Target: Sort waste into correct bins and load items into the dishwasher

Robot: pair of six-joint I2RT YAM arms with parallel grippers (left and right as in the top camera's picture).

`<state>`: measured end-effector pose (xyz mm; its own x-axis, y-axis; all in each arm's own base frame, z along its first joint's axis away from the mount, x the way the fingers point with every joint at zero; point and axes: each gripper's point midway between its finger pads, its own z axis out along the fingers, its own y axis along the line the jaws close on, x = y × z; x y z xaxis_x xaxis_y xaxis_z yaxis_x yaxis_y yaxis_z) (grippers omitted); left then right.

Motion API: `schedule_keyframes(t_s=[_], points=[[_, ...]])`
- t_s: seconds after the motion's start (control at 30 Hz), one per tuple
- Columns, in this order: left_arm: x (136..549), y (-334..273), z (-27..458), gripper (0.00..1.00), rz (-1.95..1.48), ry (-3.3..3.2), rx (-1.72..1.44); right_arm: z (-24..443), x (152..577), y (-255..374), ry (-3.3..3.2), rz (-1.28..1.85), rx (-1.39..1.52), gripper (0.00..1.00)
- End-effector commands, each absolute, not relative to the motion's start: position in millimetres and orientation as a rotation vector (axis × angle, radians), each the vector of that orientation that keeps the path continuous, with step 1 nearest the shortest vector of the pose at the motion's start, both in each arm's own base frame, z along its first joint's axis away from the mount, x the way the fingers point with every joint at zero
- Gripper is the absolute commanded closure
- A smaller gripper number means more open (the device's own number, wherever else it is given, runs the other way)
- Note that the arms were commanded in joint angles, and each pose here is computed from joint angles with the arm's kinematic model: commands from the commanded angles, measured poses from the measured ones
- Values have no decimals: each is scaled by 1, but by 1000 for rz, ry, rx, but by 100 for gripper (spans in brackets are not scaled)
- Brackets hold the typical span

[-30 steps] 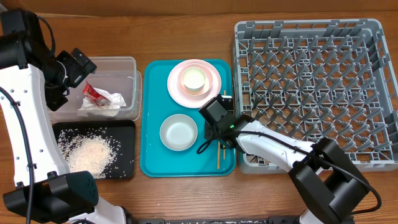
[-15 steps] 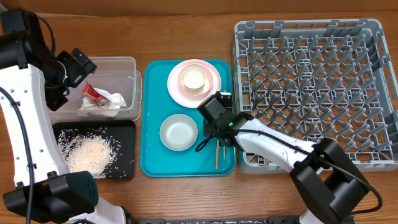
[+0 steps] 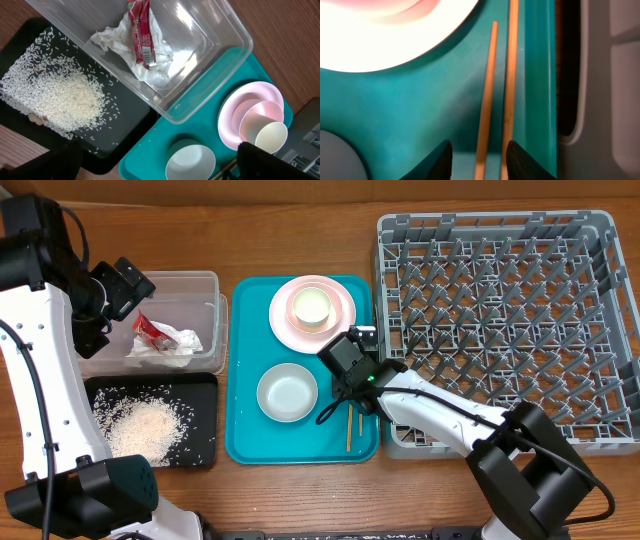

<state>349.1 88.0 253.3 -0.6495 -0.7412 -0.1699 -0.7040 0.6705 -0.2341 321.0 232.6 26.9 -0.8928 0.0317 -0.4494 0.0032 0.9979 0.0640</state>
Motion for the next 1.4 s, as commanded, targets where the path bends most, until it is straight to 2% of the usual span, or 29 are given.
schedule_keyframes(t_s=[0.0, 0.3, 0.5, 0.8, 1.03, 1.27, 1.37], points=[[348, 86, 267, 0, -226, 2605, -1120, 34, 323, 244, 2672, 159, 45, 63], [348, 86, 267, 0, -226, 2605, -1120, 21, 316, 242, 2685, 180, 76, 63], [348, 86, 267, 0, -226, 2605, -1120, 12, 311, 239, 2705, 172, 71, 68], [348, 86, 267, 0, -226, 2605, -1120, 11, 309, 244, 2717, 210, 64, 67], [348, 86, 267, 0, -226, 2605, -1120, 10, 305, 246, 2737, 239, 100, 72], [348, 86, 267, 0, -226, 2605, -1120, 12, 314, 239, 2685, 189, 146, 72], [348, 86, 267, 0, -226, 2605, -1120, 14, 318, 239, 2665, 180, 151, 66]])
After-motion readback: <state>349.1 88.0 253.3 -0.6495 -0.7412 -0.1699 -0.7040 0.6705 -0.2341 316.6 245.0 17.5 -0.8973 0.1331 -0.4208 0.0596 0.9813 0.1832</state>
